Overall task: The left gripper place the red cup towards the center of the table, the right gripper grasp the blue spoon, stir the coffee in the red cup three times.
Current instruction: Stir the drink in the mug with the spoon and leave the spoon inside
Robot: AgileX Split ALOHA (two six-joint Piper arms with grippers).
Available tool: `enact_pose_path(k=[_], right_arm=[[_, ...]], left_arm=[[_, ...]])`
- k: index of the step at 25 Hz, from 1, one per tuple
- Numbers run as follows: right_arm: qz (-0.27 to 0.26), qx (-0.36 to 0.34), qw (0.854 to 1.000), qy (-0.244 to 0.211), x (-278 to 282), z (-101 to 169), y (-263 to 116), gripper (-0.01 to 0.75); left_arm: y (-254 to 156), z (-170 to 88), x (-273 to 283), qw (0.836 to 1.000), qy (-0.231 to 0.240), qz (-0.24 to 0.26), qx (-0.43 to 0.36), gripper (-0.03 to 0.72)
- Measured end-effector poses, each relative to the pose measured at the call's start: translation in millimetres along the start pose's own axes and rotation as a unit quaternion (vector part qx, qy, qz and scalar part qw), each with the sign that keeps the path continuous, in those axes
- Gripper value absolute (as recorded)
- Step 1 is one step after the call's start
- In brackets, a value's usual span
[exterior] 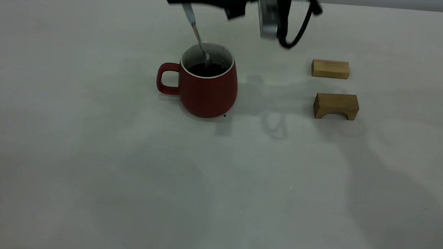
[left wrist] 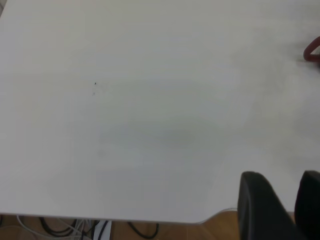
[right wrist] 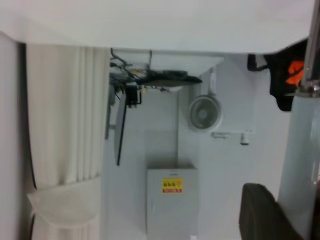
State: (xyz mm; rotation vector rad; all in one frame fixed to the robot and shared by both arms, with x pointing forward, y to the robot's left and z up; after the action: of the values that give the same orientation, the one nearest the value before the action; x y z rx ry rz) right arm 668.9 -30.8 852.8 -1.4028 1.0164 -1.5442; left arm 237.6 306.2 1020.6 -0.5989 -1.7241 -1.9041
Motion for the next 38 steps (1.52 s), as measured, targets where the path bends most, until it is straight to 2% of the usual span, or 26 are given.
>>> enact_pose_path(k=[4,7,9,14,17,21,24,28,30,38], right_arm=[[-0.008,0.014,1.0,0.016,-7.2,1.8,22.8,0.136],[0.031,-0.012,0.999,0.017,-12.7,-0.4,31.2,0.136],[0.046,-0.005,0.999,0.022,-15.7,0.3,33.6,0.136],[0.029,0.03,0.999,0.03,-5.8,7.7,40.8,0.136],[0.015,0.001,1.0,0.011,5.0,8.4,49.9,0.136],[0.025,-0.051,0.998,-0.006,8.0,6.1,49.2,0.136],[0.04,-0.018,0.999,0.003,3.7,6.2,44.1,0.136],[0.06,0.068,0.996,0.027,1.1,9.1,38.6,0.136],[0.06,0.075,0.995,0.027,3.0,9.8,39.2,0.136],[0.049,-0.053,0.997,-0.009,14.5,8.0,47.4,0.136]], left_arm=[[0.0,0.0,0.0,1.0,0.0,0.0,0.0,0.246],[0.0,0.0,0.0,1.0,0.0,0.0,0.0,0.246],[0.0,0.0,0.0,1.0,0.0,0.0,0.0,0.246],[0.0,0.0,0.0,1.0,0.0,0.0,0.0,0.246],[0.0,0.0,0.0,1.0,0.0,0.0,0.0,0.246],[0.0,0.0,0.0,1.0,0.0,0.0,0.0,0.246],[0.0,0.0,0.0,1.0,0.0,0.0,0.0,0.245],[0.0,0.0,0.0,1.0,0.0,0.0,0.0,0.245],[0.0,0.0,0.0,1.0,0.0,0.0,0.0,0.245],[0.0,0.0,0.0,1.0,0.0,0.0,0.0,0.245]])
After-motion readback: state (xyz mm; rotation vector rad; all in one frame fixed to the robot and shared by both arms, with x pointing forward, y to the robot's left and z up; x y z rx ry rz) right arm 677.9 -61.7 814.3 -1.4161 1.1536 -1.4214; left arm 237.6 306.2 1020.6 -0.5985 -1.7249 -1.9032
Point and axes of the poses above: a point on each arm's last joint axis where the gripper is mounted, x pointing back along that axis away from the gripper, z along the wrist's bending axis when the last joint is at zero, y = z × x, the point moved 2 cm from there along -x, pointing out along that axis toward the gripper, and after that the axes turned 7 degrees about -x, right-handed, at the moved point
